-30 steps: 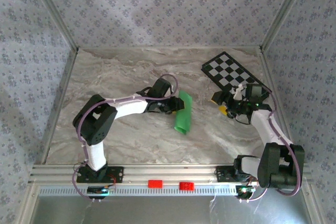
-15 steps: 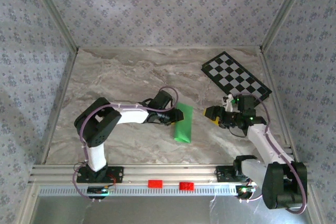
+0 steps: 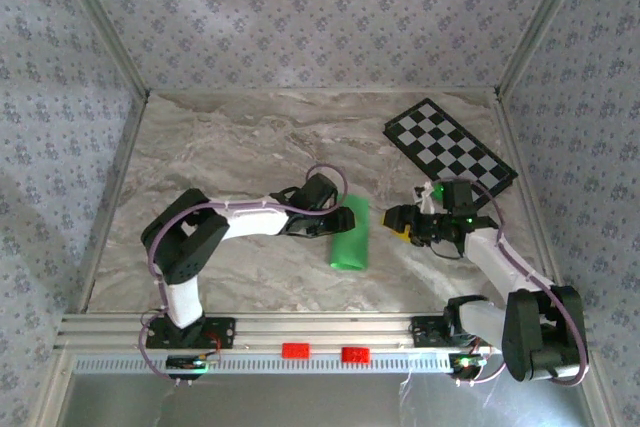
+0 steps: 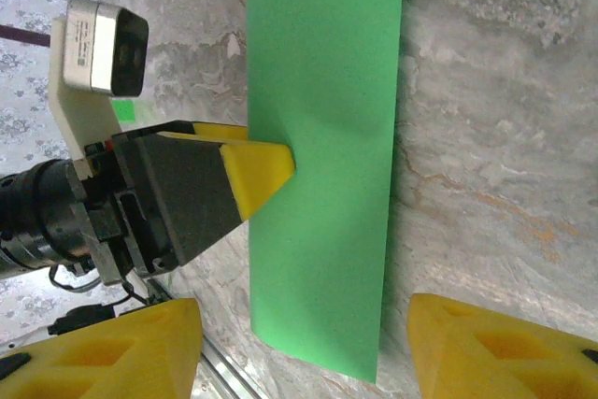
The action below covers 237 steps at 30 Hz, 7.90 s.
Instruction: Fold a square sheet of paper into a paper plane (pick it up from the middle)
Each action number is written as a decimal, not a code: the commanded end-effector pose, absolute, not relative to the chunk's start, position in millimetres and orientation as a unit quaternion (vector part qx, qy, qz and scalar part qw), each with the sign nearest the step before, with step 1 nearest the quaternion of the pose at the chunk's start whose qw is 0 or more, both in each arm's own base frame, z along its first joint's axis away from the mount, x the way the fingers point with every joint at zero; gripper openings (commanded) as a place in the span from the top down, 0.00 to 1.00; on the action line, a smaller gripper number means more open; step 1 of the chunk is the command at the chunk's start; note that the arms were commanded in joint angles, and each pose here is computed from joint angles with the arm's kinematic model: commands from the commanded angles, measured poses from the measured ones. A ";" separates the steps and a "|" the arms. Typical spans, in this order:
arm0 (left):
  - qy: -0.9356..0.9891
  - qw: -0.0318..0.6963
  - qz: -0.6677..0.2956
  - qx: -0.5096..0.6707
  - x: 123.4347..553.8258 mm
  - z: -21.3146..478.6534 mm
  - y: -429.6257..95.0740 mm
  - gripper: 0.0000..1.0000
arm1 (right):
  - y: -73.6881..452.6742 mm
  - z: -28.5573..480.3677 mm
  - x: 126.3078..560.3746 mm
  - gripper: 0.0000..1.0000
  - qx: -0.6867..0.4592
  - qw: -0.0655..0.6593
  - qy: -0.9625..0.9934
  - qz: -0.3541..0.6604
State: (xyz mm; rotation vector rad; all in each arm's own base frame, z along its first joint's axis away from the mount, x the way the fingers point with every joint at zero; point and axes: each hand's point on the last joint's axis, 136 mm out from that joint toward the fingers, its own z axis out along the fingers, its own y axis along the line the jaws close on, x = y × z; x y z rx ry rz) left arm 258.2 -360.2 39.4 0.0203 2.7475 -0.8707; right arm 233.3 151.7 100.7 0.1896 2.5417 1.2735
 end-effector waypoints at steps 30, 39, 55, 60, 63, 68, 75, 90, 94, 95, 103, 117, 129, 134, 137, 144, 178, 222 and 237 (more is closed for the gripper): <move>0.964 0.151 -0.190 0.113 260.8 25.8 -336.8 0.35 | 178.9 81.2 239.4 0.69 0.049 0.119 0.893 0.431; 0.971 0.145 -0.149 0.117 259.1 14.6 -329.3 0.34 | 173.4 69.9 239.3 0.78 0.059 0.111 0.904 0.409; 0.980 0.143 -0.099 0.092 257.4 -12.1 -315.1 0.33 | 166.5 65.8 237.5 0.80 0.070 0.108 0.910 0.394; 0.976 0.141 -0.102 0.128 256.0 -14.6 -320.8 0.32 | 165.3 66.4 238.6 0.79 0.072 0.108 0.910 0.394; 0.975 0.142 -0.101 0.138 257.3 -14.0 -322.8 0.32 | 165.5 66.8 239.1 0.79 0.073 0.109 0.909 0.395; 0.974 0.145 -0.094 0.148 259.9 -14.5 -322.9 0.30 | 166.0 67.0 239.0 0.79 0.073 0.107 0.909 0.396; 0.978 0.147 -0.084 0.126 263.8 -16.4 -321.1 0.29 | 167.2 67.7 239.0 0.79 0.072 0.105 0.908 0.399; 0.977 0.140 -0.078 0.141 259.9 -23.7 -320.8 0.29 | 172.0 65.8 239.8 0.79 0.069 0.096 0.908 0.403; 0.977 0.142 -0.073 0.143 260.4 -23.9 -319.1 0.29 | 175.7 66.1 240.9 0.79 0.067 0.093 0.907 0.405; 0.977 0.140 -0.072 0.143 259.9 -25.1 -318.2 0.29 | 176.9 65.9 240.9 0.79 0.066 0.092 0.907 0.406; 0.978 0.140 -0.074 0.139 260.2 -26.5 -319.0 0.29 | 175.9 61.2 248.2 0.82 0.089 0.097 0.911 0.391; 0.978 0.142 -0.071 0.134 260.4 -28.2 -317.1 0.29 | 198.9 54.1 262.9 1.00 0.085 0.097 0.916 0.380; 0.980 0.138 -0.068 0.125 259.5 -31.2 -315.5 0.29 | 201.9 46.0 274.3 1.00 0.112 0.098 0.917 0.371; 0.980 0.137 -0.068 0.124 259.0 -32.0 -315.7 0.29 | 182.6 45.6 274.9 1.00 0.144 0.112 0.914 0.363; 0.981 0.137 -0.053 0.126 260.1 -32.5 -311.3 0.29 | 172.7 49.2 275.7 1.00 0.157 0.123 0.909 0.367; 0.982 0.135 -0.061 0.119 257.2 -34.2 -314.9 0.29 | 155.2 57.1 273.8 1.00 0.172 0.141 0.904 0.365; 0.976 0.139 -0.079 0.148 255.6 -37.8 -324.9 0.29 | 142.3 55.8 273.4 1.00 0.181 0.133 0.902 0.370; 0.977 0.136 -0.074 0.148 254.8 -47.6 -323.4 0.28 | 218.5 42.0 284.0 1.00 0.102 0.080 0.917 0.376; 0.977 0.133 -0.069 0.151 253.6 -49.1 -322.1 0.28 | 226.3 28.9 283.6 1.00 0.091 0.061 0.922 0.370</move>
